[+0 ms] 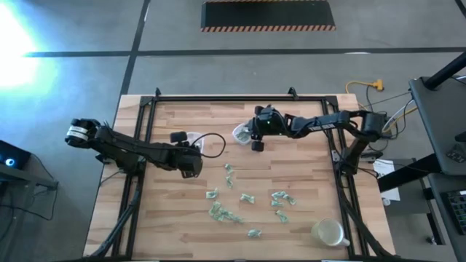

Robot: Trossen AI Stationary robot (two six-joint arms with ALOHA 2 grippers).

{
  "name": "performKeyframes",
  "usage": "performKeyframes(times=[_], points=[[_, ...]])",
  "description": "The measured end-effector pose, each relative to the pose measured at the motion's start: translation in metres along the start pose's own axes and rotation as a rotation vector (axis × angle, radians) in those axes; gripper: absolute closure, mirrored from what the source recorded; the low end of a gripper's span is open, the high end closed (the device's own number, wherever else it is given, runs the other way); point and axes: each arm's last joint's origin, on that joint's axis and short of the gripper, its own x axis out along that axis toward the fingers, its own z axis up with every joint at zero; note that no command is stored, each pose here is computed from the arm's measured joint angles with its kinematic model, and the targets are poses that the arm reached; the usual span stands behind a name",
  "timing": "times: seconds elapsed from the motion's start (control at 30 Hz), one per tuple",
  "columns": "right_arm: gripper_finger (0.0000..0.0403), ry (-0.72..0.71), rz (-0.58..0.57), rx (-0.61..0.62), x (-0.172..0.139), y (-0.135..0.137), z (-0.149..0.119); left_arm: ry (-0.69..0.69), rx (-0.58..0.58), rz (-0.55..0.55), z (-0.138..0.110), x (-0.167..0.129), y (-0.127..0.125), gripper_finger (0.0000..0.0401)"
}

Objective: Pick and place items into bin
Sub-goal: Put the stevia packet into the large transparent container

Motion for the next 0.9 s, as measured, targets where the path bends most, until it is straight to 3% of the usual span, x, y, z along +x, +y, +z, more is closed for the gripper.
performKeyframes(times=[0.27, 0.4, 0.67, 0.9], points=[[0.0286, -0.01, 0.041, -0.047, -0.038, 0.01, 0.022, -0.061, -0.032, -0.022, 0.014, -0.008, 0.002, 0.0241], [0.0295, 0.037, 0.079, -0.047, -0.054, 0.017, 0.024, -0.137, -0.008, -0.101, 0.023, -0.009, -0.002, 0.0241], [0.0309, 0.179, 0.135, 0.017, -0.074, 0.024, 0.016, -0.345, 0.163, -0.283, 0.048, -0.001, -0.021, 0.0241], [0.0319, 0.373, 0.168, 0.14, -0.082, 0.03, -0.002, -0.358, 0.315, -0.282, 0.06, 0.025, -0.042, 0.0241]])
